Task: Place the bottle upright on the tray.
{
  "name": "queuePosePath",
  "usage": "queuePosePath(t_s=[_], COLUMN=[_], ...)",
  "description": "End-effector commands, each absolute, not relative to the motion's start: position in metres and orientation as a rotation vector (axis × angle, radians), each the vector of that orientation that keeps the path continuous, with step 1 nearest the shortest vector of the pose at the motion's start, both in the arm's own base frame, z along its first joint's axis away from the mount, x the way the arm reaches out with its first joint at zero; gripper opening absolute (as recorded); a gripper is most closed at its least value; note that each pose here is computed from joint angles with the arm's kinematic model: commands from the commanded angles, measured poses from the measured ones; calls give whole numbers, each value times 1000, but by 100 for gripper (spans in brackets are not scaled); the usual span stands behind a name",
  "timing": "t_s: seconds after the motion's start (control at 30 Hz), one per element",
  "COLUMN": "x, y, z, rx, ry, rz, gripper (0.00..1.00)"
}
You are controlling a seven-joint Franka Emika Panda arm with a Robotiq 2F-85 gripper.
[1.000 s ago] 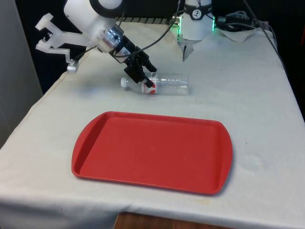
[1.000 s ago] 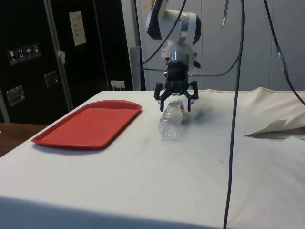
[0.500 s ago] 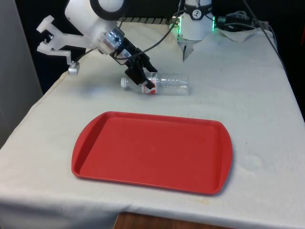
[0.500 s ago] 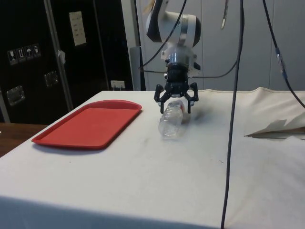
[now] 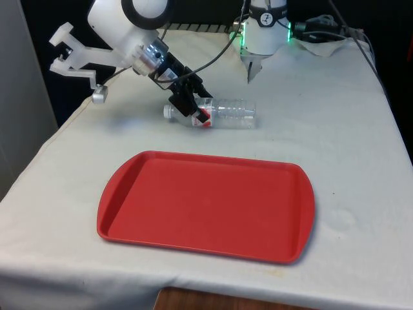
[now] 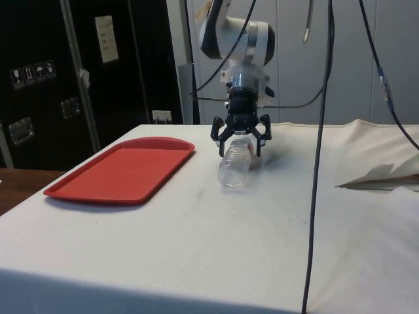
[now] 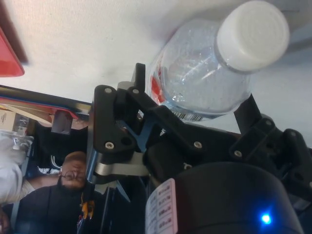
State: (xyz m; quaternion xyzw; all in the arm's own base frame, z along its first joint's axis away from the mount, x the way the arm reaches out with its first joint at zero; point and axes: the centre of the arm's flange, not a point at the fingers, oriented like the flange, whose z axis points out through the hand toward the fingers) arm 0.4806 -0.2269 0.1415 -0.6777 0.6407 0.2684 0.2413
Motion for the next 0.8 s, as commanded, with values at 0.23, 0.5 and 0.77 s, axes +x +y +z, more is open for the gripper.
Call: queuePosePath(t_s=[0.23,0.5,0.77], x=[481,480,480], y=[-227,-227,-227], z=[141,141,141], rx=[-1853,-1852,-1852], ry=[1752,1752,1752], rz=[735,736,736], gripper=[100,100,98])
